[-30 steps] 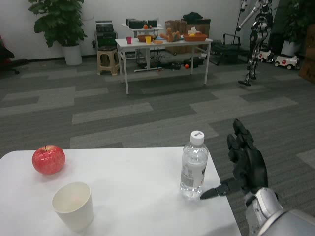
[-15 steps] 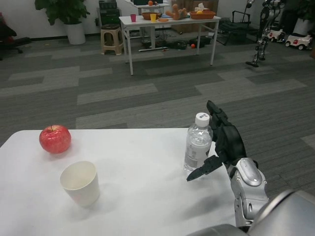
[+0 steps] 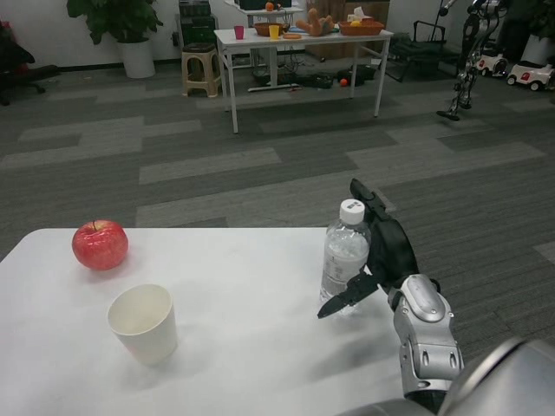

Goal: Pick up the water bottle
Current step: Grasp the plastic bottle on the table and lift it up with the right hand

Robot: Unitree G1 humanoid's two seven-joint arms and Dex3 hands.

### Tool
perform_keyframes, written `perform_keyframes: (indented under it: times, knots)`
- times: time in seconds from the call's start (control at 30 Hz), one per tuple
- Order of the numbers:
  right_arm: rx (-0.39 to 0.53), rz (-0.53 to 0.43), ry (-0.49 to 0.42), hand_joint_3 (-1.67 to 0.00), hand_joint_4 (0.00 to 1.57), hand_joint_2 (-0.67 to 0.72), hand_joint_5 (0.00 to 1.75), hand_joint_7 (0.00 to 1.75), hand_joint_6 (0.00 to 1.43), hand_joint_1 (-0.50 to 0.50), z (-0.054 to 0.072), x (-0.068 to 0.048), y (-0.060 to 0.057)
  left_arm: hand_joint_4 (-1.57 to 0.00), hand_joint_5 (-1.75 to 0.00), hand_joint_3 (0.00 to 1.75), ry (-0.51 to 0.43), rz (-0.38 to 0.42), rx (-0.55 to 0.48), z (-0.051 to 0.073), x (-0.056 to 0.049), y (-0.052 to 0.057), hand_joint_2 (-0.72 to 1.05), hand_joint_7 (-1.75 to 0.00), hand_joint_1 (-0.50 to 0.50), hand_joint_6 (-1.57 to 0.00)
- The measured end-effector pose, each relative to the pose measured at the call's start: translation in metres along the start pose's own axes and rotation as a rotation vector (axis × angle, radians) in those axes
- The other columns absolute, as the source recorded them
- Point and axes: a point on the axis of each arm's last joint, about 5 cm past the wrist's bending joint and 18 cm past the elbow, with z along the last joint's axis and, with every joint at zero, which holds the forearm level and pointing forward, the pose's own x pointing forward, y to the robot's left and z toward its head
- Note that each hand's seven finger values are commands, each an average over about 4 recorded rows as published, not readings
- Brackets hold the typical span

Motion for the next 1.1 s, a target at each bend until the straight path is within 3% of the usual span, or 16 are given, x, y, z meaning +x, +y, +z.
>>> perform_keyframes:
  times: [0.67, 1.1]
  knots:
    - [0.008, 0.018, 0.013, 0.00, 0.00, 0.22, 0.00, 0.00, 0.00, -0.46, -0.008, -0.001, 0.000, 0.00, 0.00, 0.09, 0.007, -0.013, -0.001, -0.001, 0.001, -0.002, -0.64, 0.00, -0.50, 0.00]
    - [0.027, 0.020, 0.055, 0.00, 0.00, 0.22, 0.00, 0.00, 0.00, -0.46, -0.022, -0.005, 0.003, 0.00, 0.00, 0.09, 0.006, -0.014, 0.000, -0.001, 0.001, -0.002, -0.64, 0.00, -0.50, 0.00]
